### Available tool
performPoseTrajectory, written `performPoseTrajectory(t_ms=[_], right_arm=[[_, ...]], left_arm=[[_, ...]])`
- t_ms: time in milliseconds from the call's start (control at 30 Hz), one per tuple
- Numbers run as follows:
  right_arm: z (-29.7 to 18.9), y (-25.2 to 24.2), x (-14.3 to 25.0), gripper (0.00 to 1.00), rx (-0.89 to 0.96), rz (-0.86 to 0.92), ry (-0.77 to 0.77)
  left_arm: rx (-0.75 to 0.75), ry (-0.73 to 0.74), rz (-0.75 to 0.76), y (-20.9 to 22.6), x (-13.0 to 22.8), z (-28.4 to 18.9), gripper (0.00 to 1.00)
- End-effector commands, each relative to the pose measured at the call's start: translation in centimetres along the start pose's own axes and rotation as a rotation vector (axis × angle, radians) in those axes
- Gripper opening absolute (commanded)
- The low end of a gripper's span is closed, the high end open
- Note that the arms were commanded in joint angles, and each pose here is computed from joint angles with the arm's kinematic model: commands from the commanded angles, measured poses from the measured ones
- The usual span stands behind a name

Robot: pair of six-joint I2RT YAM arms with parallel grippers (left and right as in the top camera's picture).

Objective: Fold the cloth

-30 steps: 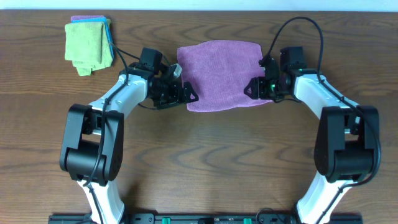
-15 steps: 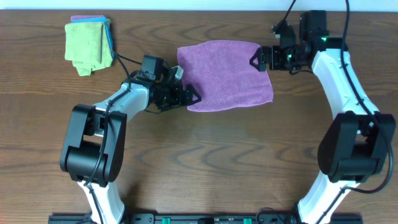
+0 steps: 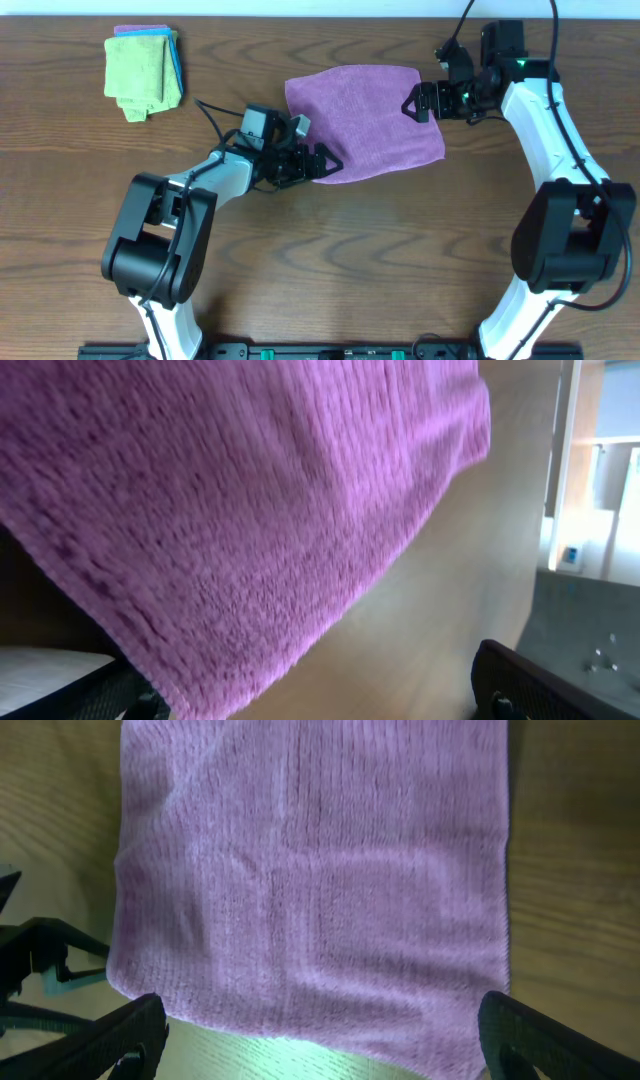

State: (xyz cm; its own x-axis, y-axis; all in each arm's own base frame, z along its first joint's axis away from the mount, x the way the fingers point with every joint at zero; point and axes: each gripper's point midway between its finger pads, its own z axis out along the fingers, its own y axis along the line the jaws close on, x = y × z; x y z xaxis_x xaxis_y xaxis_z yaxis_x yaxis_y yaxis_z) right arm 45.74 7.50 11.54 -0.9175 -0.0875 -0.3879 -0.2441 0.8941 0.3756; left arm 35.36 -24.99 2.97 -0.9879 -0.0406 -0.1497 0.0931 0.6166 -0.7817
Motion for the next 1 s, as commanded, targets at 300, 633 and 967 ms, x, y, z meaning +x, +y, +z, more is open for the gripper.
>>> performPoseTrajectory(t_ms=[300,633,967], right_arm=[[-0.9,0.2,0.2,0.99,-0.004,-0.031,0.007],[-0.9,-0.1,0.4,0.97,0.015,-0.043,0.015],[-1.7,-4.3,1.8,0.94,0.218,-0.011,0.077]], left_arm=[[0.029,0.149,-0.14,1.3,4.7,1.1,0.93],[0.062,0.167,-0.142,0.7,4.9,1.0,0.87],[0.036,0.164,-0.152,1.2,5.0,1.0,0.5]])
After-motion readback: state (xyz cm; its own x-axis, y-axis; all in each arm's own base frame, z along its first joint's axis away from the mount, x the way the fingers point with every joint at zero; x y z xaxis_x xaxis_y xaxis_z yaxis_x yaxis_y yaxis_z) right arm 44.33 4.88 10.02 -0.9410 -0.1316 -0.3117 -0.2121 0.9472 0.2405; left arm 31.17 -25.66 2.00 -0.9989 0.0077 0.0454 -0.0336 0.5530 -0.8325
